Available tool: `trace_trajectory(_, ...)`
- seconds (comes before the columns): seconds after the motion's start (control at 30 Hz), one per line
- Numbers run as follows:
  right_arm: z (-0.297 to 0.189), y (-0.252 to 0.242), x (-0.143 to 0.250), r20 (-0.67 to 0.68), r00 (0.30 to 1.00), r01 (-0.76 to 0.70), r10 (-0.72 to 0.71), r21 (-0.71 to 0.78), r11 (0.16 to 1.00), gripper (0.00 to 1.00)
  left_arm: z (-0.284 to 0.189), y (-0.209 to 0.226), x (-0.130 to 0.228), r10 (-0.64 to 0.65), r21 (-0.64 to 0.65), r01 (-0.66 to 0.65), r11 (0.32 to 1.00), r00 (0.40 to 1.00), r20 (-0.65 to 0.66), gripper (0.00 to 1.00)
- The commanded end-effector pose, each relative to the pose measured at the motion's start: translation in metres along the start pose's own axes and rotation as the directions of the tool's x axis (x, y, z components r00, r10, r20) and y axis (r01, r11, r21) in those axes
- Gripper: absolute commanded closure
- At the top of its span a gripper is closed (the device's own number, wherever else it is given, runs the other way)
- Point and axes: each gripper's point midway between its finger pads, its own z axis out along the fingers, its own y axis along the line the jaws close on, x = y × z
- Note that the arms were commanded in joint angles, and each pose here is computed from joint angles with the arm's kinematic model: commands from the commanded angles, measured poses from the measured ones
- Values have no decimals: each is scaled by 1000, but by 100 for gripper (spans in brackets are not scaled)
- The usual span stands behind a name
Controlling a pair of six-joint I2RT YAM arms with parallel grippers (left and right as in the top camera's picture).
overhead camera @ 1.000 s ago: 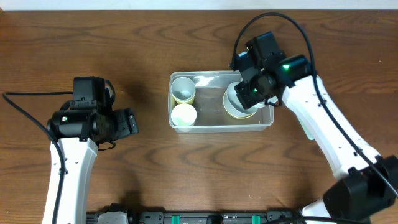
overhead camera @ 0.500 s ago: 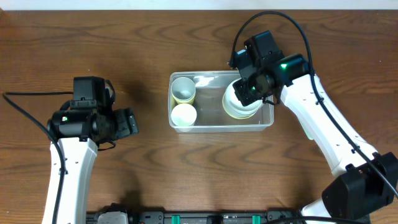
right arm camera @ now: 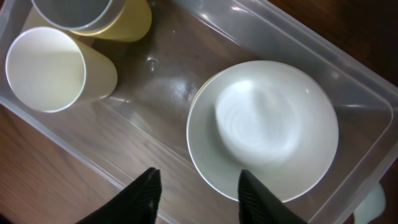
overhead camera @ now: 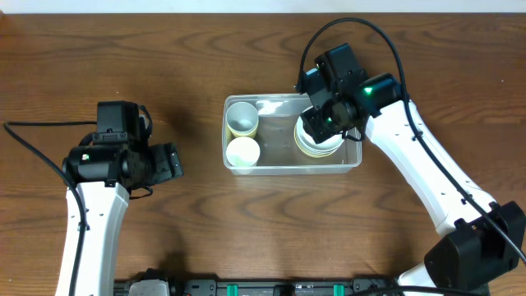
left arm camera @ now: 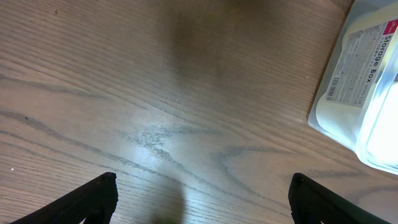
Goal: Pack container
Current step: 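Stack the second white bowl onto the bowls in the container, then lower the right gripper to the light blue spoon and grasp it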
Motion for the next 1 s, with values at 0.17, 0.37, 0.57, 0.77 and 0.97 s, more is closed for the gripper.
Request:
trace_trajectory(0.17, -47, -67, -14, 143, 970, -230, 198, 261, 938, 57, 1, 2, 0, -17, -4, 17, 1000, 1000, -6, 12)
trace_trajectory(0.37, -131, -127, -18, 342, 915, -338, 215, 356, 871, 9, 1, 1, 0, -17, -3, 17, 1000, 1000, -3, 12)
trace_trajectory(0.57, -142, -184, 38, 261, 904, -424, 340, 426, 799, 7, 1, 1, 0, -17, -3, 17, 1000, 1000, -2, 12)
trace_trajectory(0.77, -85, -190, 79, 28, 928, -353, 372, 385, 853, 7, 1, 1, 0, -17, -3, 17, 1000, 1000, -3, 12)
trace_trajectory(0.97, -25, -189, 107, -158, 932, -255, 325, 349, 902, 10, 1, 2, 1, -17, -4, 17, 1000, 1000, -6, 12)
